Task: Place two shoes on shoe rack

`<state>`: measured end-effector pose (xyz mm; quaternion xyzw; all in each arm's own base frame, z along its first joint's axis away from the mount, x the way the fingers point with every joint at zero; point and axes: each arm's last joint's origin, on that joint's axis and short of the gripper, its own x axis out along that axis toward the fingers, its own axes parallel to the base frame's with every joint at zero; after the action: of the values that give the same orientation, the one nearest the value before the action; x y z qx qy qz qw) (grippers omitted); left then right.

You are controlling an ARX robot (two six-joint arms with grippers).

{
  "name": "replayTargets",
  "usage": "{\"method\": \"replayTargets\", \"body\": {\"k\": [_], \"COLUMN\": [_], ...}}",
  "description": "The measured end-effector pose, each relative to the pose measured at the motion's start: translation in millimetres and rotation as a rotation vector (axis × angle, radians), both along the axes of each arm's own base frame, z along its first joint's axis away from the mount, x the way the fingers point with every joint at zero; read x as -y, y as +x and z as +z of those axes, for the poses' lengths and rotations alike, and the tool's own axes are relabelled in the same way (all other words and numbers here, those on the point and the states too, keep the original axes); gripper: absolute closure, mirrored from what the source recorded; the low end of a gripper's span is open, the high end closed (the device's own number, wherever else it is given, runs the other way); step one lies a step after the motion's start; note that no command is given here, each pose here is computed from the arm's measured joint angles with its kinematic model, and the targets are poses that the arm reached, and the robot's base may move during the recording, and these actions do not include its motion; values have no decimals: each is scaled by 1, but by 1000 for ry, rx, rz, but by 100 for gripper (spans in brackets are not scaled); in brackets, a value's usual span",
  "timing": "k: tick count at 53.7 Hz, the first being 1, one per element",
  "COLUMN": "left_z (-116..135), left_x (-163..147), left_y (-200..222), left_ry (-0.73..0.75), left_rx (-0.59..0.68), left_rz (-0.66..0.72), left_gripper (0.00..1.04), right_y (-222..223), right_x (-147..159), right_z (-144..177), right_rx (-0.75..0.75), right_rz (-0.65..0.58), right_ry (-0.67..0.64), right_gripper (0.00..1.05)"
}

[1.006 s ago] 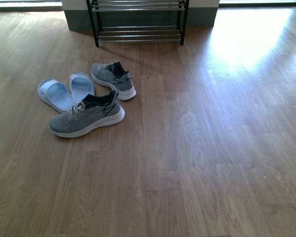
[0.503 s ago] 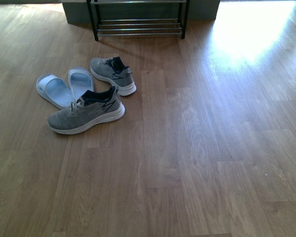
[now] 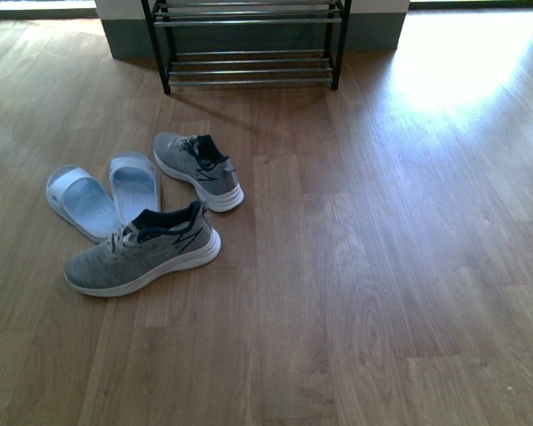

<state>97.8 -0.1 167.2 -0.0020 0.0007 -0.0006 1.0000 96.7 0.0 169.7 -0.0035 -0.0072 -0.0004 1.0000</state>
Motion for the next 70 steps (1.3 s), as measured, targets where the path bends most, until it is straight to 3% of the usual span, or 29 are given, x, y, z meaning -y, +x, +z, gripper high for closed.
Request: {"method": "replayTargets", "body": {"k": [42,47,49,52,62,70], "left_z": [0,-5,-7,-9,-5,-22], "left_x": [0,2,2,3,19,35], "left_y": [0,2,5,10,56,104], "left_ry": [-6,-184,-325,-471,-911,-1025], "left_rx": [-2,-143,-167,-182,-257,-371], "left_rz": [7,252,356,396,357,333], "left_gripper": [9,9,9,9,9,9], "right_y": [0,0,0,0,0,0], "right_x": [0,0,0,0,0,0], "right_z": [0,0,0,0,0,0], "right_rx": [-1,-1,-1,-1,-1,-1], "right_rz": [0,0,0,0,0,0], "right_ry": [0,0,0,0,0,0], "right_gripper": [9,9,9,9,9,9]}}
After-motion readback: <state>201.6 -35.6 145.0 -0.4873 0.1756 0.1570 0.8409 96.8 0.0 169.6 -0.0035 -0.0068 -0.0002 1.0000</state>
